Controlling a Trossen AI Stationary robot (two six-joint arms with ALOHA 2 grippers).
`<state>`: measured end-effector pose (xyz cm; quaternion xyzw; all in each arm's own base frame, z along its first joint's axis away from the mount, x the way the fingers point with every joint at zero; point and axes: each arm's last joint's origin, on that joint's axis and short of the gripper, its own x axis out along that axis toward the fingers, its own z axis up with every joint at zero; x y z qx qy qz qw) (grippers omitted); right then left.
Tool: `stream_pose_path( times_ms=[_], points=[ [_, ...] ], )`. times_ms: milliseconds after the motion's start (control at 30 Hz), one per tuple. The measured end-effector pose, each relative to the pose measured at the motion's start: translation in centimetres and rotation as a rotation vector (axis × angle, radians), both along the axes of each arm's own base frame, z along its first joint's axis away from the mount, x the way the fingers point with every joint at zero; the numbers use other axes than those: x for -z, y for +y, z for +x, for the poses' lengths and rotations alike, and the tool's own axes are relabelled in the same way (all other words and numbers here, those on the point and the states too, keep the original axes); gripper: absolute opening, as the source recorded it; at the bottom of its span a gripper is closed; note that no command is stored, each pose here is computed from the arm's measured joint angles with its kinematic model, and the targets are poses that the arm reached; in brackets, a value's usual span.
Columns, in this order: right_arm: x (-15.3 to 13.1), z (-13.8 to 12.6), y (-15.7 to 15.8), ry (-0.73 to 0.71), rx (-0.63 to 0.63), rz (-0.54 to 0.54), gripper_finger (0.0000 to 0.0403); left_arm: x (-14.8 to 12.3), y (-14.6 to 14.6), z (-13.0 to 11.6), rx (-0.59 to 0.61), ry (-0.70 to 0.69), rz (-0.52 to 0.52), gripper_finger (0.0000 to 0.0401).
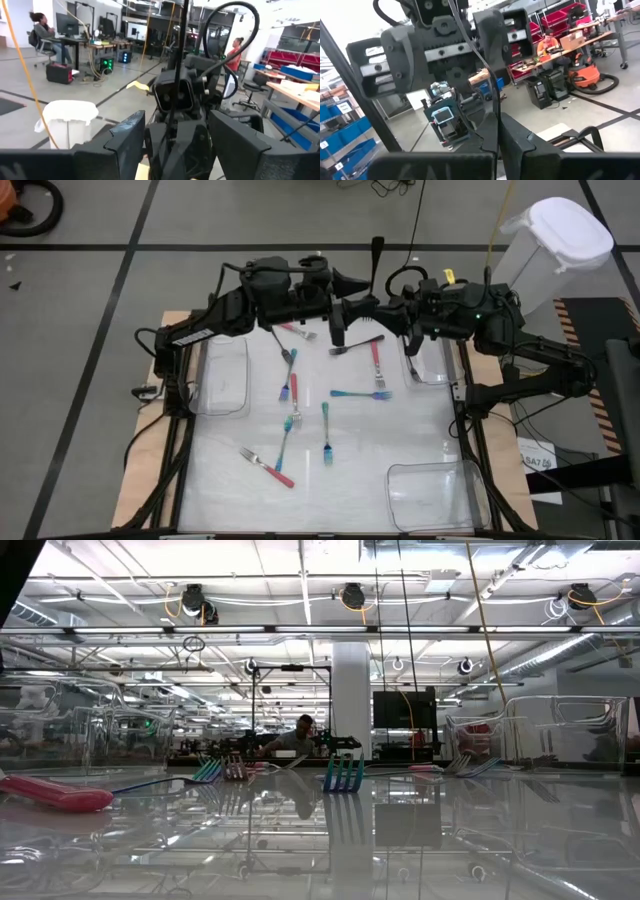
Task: Sort silverware by color (type)
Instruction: Put the black fork into the top right transparent bin
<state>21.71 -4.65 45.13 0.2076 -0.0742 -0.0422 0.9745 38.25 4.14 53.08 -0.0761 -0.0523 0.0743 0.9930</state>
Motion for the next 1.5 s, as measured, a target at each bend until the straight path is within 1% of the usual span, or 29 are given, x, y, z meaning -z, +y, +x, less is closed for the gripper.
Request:
stream_pose_path(
  times_ms=[200,467,567,700,867,1100,1333,1500],
  points=[
    [-0.03,-0.01,-0.01,-0.003,0.001,-0.002,0.0001,0.31,0.04,0.29,0.001,0.013,-0.006,0.0185],
    [-0.04,-0.02,0.0,-0.002,0.002,-0.01,0.0002,0.34,0.37,0.22,-0.003,0.014,-0.041,0.0121],
    [-0.04,-0.02,0.0,-0.002,0.002,-0.01,0.0003,0.34,0.55,0.2,-0.006,0.01,-0.058,0.0103],
    [-0.04,-0.02,0.0,-0.002,0.002,-0.009,0.0003,0.34,0.61,0.19,0.0,0.009,-0.064,0.0091],
    [-0.04,-0.02,0.0,-0.002,0.001,-0.009,0.0003,0.3,0.53,0.19,0.023,0.008,-0.061,0.009],
    [-0.04,-0.02,0.0,-0.002,0.001,-0.009,0.0003,0.3,0.53,0.19,0.025,0.008,-0.061,0.0088],
    [-0.05,-0.03,0.02,-0.003,-0.005,-0.005,0.0003,0.28,0.51,0.17,0.04,0.006,-0.072,0.0042],
    [-0.05,-0.04,0.03,-0.005,-0.007,0.006,0.0004,0.27,0.51,0.16,0.04,0.006,-0.072,0.002]
  ],
)
